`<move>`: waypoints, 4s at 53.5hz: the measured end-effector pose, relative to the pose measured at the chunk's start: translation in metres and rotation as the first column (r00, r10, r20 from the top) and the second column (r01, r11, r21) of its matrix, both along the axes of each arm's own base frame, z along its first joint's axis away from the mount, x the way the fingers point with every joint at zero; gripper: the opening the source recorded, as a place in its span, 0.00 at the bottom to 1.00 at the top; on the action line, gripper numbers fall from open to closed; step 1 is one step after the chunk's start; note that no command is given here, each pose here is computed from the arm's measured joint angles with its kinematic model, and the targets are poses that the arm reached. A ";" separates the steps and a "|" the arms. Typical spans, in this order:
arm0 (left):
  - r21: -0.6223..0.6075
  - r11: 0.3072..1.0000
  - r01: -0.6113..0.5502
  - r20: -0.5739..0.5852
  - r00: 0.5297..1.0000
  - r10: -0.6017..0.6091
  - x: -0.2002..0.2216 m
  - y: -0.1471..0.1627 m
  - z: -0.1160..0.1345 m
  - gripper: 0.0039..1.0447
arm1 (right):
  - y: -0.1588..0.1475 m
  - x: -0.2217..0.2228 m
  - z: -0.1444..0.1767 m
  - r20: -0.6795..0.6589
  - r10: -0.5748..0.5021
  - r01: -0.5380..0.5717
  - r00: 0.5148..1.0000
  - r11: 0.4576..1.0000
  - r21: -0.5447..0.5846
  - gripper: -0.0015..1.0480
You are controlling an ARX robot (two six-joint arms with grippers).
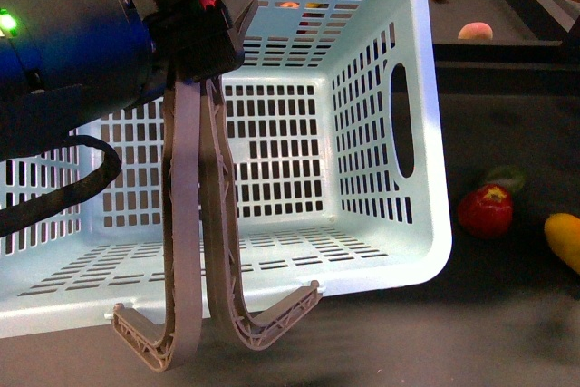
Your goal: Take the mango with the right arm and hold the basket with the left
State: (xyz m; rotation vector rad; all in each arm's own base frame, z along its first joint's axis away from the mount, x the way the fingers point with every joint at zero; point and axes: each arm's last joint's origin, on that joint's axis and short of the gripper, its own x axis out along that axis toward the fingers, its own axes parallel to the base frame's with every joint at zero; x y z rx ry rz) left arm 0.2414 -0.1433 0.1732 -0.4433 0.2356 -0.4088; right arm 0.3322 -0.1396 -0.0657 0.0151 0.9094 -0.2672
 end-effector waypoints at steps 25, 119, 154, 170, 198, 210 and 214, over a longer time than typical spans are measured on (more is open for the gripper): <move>0.000 1.000 0.000 0.000 1.000 0.000 0.000 0.000 0.000 0.07 | -0.003 0.045 -0.031 -0.053 0.028 -0.028 0.998 1.000 -0.012 0.92; 0.000 1.000 0.000 0.001 1.000 0.000 0.000 0.000 0.000 0.07 | 0.126 -0.045 0.201 0.485 0.357 -0.507 0.799 0.833 0.223 0.54; 0.000 1.000 0.000 0.001 1.000 0.000 0.000 0.000 0.000 0.07 | 0.271 -0.043 0.221 0.508 0.476 -0.653 0.717 0.715 0.251 0.54; 0.000 1.000 0.000 0.001 1.000 0.000 0.000 0.000 0.000 0.07 | 0.292 -0.034 0.204 0.500 0.458 -0.633 0.735 0.728 0.263 0.70; 0.012 1.000 -0.001 -0.005 1.000 0.001 0.001 0.000 -0.003 0.07 | 0.230 -0.112 0.272 0.644 0.300 -0.560 0.704 0.792 0.244 0.92; 0.012 1.000 0.001 -0.006 1.000 -0.001 0.001 0.000 -0.003 0.07 | 0.185 -0.169 0.270 0.638 0.193 -0.441 0.745 0.861 0.254 0.92; 0.012 1.000 0.003 -0.006 1.000 -0.003 0.000 -0.001 -0.003 0.07 | 0.173 -0.185 0.264 0.633 0.153 -0.400 0.759 0.877 0.268 0.92</move>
